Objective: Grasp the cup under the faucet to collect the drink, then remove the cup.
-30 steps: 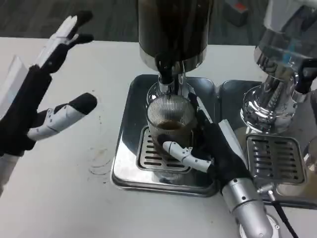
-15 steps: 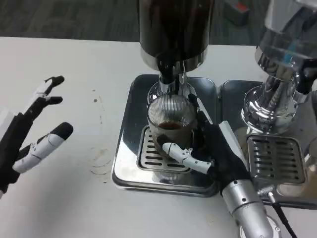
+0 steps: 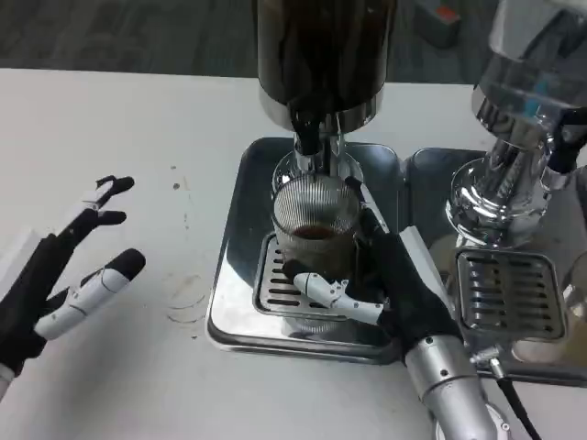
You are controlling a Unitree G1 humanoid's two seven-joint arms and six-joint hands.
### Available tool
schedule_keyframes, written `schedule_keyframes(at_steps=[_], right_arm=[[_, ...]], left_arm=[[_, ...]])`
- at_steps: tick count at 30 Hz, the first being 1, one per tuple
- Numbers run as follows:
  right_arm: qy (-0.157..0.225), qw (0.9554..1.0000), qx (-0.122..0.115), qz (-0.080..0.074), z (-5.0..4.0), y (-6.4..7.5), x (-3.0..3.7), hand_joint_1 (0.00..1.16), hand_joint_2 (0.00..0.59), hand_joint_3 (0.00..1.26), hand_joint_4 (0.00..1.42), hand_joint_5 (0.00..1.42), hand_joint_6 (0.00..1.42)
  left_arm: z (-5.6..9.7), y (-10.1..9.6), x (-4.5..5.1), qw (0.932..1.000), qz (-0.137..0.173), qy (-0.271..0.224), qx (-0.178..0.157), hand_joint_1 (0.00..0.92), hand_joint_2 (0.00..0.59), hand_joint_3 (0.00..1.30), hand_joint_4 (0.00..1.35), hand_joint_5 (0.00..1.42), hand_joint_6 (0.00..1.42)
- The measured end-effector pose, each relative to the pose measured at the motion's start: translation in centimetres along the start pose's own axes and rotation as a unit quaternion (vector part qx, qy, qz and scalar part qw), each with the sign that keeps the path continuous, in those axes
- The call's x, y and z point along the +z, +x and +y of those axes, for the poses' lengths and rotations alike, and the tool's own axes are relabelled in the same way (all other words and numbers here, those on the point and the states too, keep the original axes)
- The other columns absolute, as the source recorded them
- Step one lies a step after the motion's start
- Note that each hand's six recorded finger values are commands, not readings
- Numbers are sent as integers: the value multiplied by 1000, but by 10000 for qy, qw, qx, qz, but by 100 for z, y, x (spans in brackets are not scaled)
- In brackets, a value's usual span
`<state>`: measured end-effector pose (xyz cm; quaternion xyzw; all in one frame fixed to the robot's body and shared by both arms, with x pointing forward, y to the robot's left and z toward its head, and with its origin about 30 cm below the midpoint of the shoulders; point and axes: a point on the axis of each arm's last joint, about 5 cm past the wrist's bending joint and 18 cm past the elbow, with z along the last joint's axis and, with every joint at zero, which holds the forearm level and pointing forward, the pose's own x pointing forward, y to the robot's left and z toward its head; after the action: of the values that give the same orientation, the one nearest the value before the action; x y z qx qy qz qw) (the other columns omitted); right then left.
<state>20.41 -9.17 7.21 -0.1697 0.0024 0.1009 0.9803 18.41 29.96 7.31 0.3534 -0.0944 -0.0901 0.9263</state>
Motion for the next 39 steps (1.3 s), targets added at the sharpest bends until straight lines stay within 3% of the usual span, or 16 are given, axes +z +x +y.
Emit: schedule_keyframes(at_steps=[13, 26, 35, 39], right_arm=[[200, 9998, -62, 62, 44, 56, 24, 824, 198, 0, 0, 0, 52], [208, 9998, -1, 1, 87, 116, 39, 913, 200, 0, 0, 43, 169], [196, 9998, -41, -23, 111, 142, 57, 945, 213, 0, 125, 163, 298], [195, 9998, -36, -28, 122, 146, 53, 951, 219, 74, 223, 230, 364]], left_arm=[[-37, -75, -23, 9999, 110, 17, -123, 0, 130, 153, 27, 207, 42], [-61, -155, -42, 9997, 209, -2, -99, 0, 131, 178, 37, 208, 35], [-57, -154, -30, 9998, 160, 11, -66, 0, 131, 187, 38, 198, 28], [-60, -167, -31, 9998, 167, 11, -69, 0, 131, 187, 38, 198, 28]])
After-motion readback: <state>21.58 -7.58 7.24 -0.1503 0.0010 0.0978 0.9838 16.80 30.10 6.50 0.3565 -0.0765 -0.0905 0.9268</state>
